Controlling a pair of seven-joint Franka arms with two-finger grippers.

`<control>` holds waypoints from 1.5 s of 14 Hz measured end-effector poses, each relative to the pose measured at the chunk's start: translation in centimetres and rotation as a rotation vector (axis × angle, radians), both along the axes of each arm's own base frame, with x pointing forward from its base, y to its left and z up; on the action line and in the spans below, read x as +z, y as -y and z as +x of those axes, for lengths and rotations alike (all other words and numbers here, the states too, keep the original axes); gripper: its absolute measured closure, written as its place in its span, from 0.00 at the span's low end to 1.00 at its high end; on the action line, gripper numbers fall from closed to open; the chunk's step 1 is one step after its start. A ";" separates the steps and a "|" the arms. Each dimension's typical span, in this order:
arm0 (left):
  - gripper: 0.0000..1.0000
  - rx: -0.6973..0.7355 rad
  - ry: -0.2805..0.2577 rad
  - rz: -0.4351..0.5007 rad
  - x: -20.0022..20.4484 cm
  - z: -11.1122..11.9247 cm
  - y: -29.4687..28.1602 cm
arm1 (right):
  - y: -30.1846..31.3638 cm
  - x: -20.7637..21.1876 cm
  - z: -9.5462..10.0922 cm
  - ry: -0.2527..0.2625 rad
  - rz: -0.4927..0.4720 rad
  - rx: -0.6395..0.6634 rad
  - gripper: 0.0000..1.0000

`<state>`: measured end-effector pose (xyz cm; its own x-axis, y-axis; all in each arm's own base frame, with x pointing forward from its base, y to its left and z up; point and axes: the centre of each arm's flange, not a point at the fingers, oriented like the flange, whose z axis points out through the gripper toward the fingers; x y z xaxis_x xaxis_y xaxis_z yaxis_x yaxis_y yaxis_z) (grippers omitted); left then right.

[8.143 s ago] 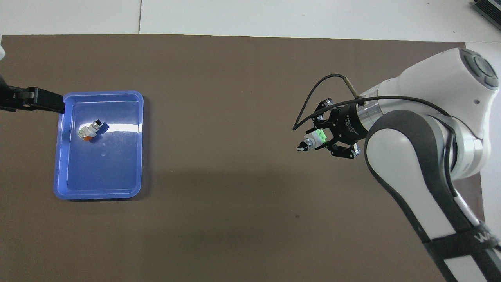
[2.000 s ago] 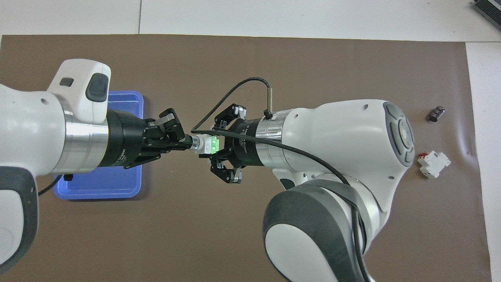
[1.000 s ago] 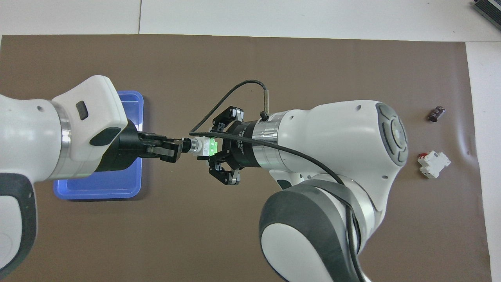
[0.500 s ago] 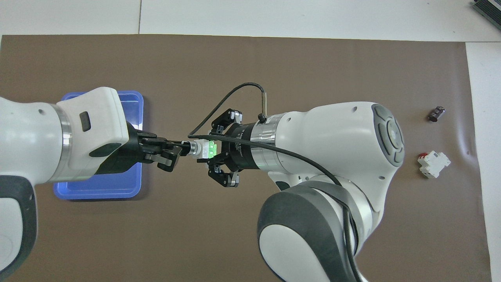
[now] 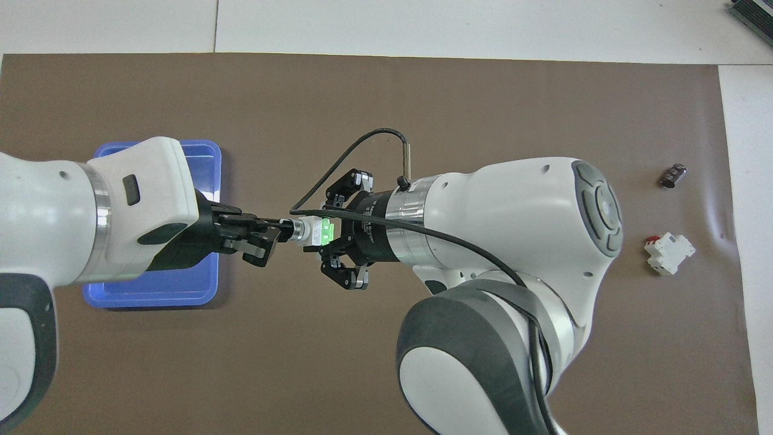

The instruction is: Turn and place switch with both arms

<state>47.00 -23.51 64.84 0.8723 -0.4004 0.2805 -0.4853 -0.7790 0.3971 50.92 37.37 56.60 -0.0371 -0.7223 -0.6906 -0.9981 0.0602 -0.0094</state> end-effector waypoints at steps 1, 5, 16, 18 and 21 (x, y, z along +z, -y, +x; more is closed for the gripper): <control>0.91 0.000 0.000 0.000 0.0 0.0 0.0 | 0.0 0.0 0.0 0.000 0.000 0.000 0.59; 0.91 -0.016 -0.042 0.025 -1.6 -0.2 -0.3 | 0.6 1.0 0.3 0.028 -0.008 -0.005 0.20; 0.91 0.172 -0.101 0.141 -6.5 0.7 -12.4 | 2.4 2.2 -2.0 0.252 -0.324 0.361 0.00; 0.91 0.208 -0.111 0.216 -8.0 0.7 -15.9 | 4.2 1.8 -1.4 0.369 -0.450 0.530 0.00; 0.91 0.289 -0.104 0.258 -10.4 0.6 -20.7 | 11.5 0.7 2.6 0.530 -0.554 0.785 0.00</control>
